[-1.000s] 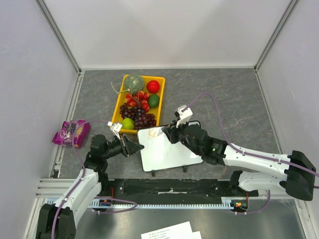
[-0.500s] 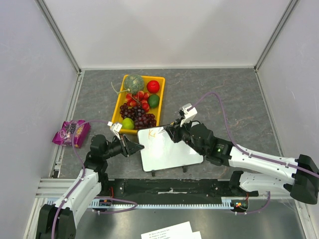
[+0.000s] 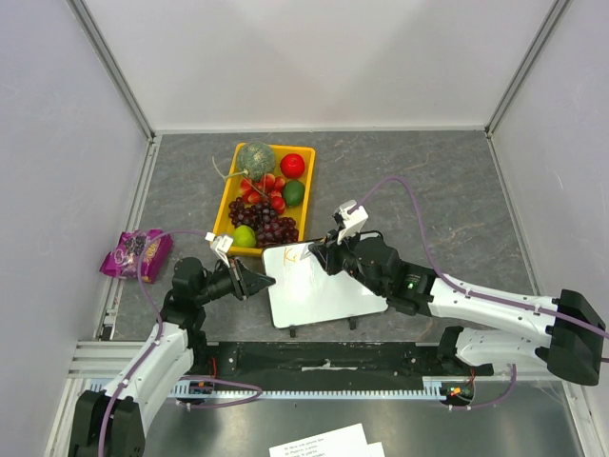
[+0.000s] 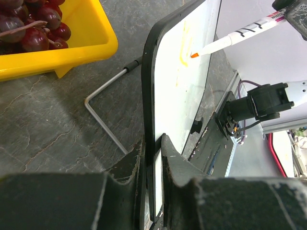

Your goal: Write a sentence on the whiteboard

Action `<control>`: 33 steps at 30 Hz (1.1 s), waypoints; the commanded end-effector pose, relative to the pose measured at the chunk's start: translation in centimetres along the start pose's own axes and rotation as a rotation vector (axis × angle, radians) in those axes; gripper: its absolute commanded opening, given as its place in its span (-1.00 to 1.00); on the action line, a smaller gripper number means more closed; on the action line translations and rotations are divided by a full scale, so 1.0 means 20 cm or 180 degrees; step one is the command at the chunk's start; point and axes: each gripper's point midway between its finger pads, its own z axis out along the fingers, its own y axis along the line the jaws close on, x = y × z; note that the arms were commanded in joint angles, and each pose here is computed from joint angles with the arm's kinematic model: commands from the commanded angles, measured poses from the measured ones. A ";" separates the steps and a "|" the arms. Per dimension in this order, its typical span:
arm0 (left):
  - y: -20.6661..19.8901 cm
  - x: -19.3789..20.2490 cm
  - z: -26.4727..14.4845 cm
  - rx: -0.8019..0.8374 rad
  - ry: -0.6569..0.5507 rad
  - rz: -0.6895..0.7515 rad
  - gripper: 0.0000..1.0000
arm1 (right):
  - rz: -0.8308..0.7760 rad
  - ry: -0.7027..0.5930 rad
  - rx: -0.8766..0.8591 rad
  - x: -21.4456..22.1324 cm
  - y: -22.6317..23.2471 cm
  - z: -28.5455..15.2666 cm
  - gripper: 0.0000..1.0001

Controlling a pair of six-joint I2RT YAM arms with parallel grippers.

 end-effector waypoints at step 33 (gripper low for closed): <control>-0.01 -0.04 0.00 0.0023 -0.0086 0.0207 -0.96 | -0.0005 -0.0082 0.0386 0.00 -0.13 -0.01 -1.00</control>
